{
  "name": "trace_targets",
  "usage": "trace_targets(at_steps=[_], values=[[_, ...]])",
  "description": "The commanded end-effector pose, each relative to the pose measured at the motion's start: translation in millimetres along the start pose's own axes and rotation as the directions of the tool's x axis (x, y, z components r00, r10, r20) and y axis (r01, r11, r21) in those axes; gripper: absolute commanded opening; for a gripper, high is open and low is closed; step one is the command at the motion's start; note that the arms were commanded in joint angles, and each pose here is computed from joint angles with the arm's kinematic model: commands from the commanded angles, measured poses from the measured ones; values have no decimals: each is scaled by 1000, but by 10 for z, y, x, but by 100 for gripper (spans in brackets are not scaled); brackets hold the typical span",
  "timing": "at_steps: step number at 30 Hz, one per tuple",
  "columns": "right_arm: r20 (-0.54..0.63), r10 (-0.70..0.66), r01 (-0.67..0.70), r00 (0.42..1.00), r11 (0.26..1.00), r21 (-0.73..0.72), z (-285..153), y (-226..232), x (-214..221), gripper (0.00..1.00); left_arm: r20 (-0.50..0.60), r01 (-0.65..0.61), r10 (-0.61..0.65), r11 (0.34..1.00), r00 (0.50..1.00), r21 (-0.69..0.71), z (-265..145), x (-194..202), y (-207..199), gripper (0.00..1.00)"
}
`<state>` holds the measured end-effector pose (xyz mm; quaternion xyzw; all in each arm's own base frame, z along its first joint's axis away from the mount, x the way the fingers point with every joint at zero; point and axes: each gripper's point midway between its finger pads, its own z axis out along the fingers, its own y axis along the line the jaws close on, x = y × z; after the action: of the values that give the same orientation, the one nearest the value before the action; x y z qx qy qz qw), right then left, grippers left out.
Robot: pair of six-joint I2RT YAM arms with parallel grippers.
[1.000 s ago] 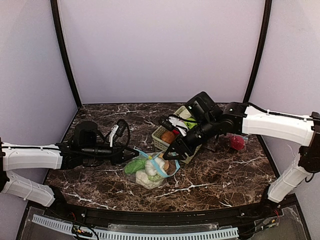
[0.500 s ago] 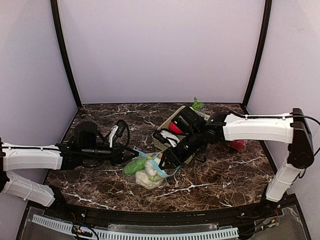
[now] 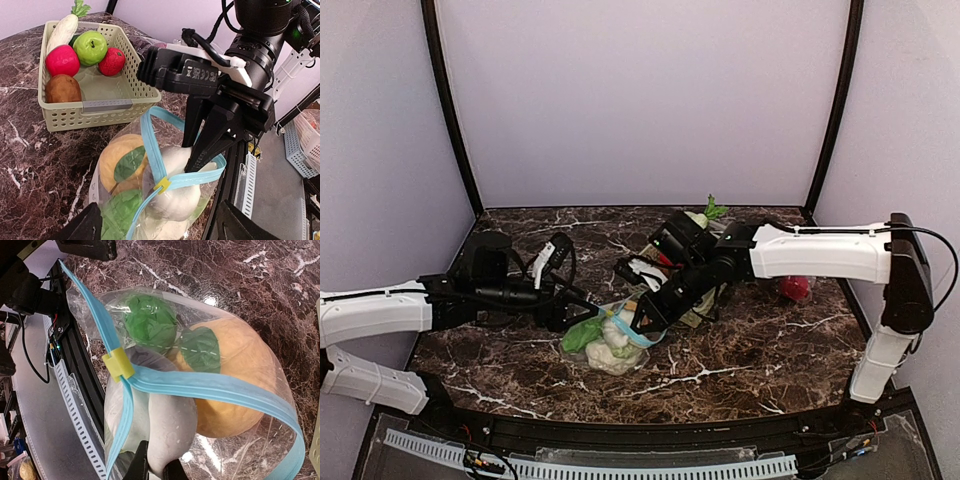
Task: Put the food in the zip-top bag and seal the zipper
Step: Pick up the fake vegetable from the zipper food storage bag.
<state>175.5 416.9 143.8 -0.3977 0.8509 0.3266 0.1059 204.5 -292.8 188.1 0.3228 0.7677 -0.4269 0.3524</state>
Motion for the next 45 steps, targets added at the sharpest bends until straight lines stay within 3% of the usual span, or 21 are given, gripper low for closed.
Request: trace_targets(at_steps=[1, 5, 9, 13, 19, 25, 32, 40, 45], values=[[-24, -18, 19, 1000, 999, 31, 58, -60, 7, 4, -63, -44, 43, 999, 997, -13, 44, 71, 13, 80], [-25, -27, 27, 999, 999, 21, 56, -39, 3, 4, -73, -54, 53, 998, 996, -17, 131, 44, 50, 77], [-25, -29, 30, 999, 999, 25, 48, -43, -3, 4, -75, -55, 57, 998, 996, 21, 211, 13, 13, 67], [-24, -32, 32, 999, 999, 23, 43, -38, -19, 3, -83, -49, 52, 998, 995, 43, 270, 31, -2, 49], [-18, -34, 34, 999, 999, 15, 23, -49, -55, 2, -94, -35, 40, 998, 995, 52, 301, 74, -9, 4], [-28, -43, 42, 999, 998, -36, 103, -7, -80, 0, -36, -14, 17, 995, 999, 96, 298, 19, -84, 1], [-87, 29, -26, 996, 999, 35, 260, -256, 8, 0, 41, -3, -3, 990, 999, 142, 265, -128, -180, 1], [-59, 43, -39, 997, 997, 62, 154, -338, -21, 0, 96, 1, -16, 989, 995, 150, 201, -192, -215, 1], [14, -5, 4, 1000, 998, 64, -178, -192, -116, 30, 62, 2, -10, 992, 998, 127, 195, -104, -178, 1]])
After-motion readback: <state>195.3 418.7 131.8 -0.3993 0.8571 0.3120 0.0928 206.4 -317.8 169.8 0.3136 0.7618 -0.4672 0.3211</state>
